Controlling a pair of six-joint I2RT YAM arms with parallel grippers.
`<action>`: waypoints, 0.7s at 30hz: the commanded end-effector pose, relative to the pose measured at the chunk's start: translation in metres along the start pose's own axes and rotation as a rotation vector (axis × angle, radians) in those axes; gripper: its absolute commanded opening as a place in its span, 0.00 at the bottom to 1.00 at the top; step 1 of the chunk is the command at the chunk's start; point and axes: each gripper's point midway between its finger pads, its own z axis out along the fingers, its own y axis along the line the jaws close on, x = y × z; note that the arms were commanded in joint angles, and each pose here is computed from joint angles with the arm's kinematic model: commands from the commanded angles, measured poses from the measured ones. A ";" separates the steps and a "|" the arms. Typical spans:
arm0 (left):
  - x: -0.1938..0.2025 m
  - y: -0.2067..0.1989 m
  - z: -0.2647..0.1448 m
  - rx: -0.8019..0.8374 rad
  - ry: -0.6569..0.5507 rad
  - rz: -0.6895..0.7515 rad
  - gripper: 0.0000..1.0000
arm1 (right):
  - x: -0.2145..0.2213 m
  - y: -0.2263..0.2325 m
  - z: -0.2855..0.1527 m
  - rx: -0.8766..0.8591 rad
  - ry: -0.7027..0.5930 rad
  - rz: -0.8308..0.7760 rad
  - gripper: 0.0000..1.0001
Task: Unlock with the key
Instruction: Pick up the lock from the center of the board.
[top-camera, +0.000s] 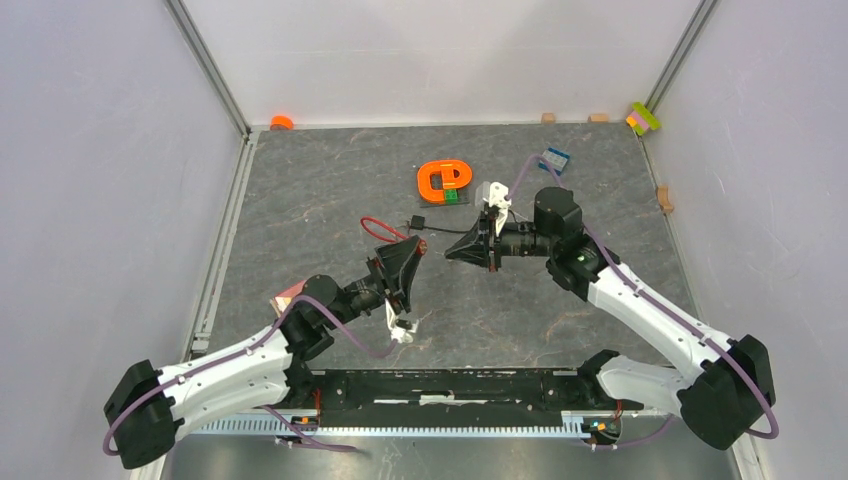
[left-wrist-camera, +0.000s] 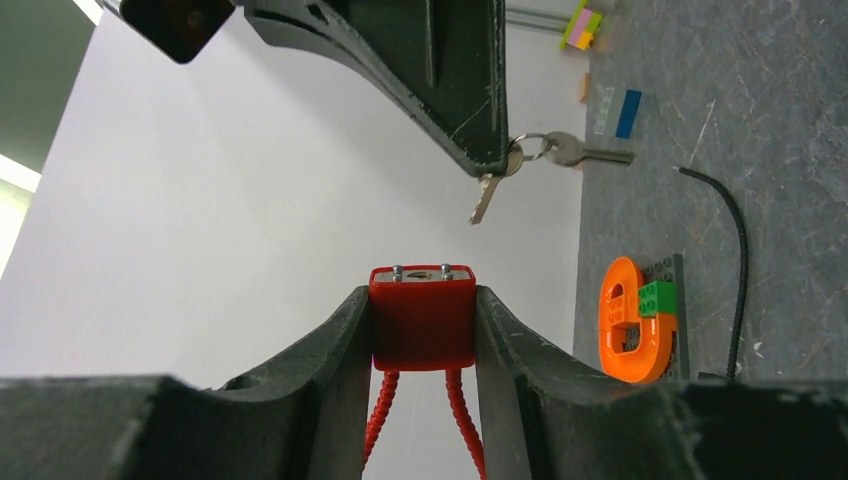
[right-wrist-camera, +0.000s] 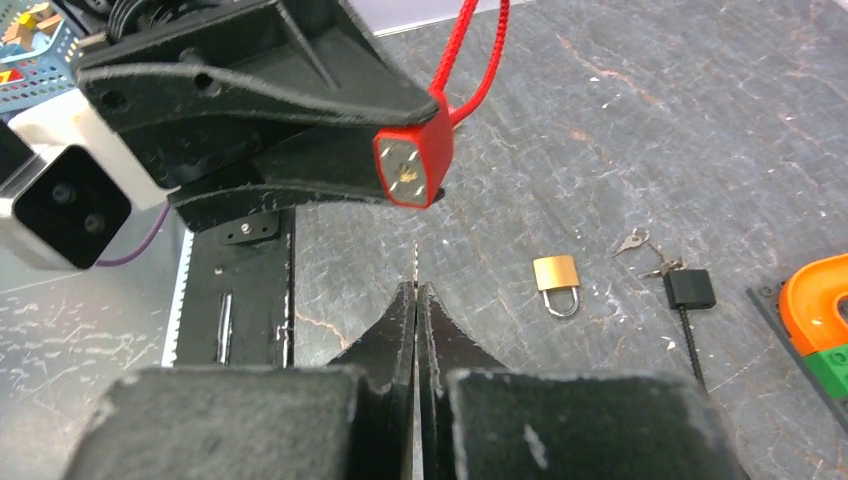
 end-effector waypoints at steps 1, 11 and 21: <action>-0.017 0.037 -0.003 -0.132 -0.076 0.097 0.02 | -0.023 -0.008 0.005 0.046 -0.014 -0.020 0.00; -0.025 0.035 -0.008 -0.157 -0.115 0.121 0.02 | -0.021 0.005 0.008 0.012 0.016 -0.048 0.00; -0.045 0.024 -0.018 -0.197 -0.228 0.109 0.02 | -0.014 0.030 -0.005 -0.068 0.039 -0.175 0.00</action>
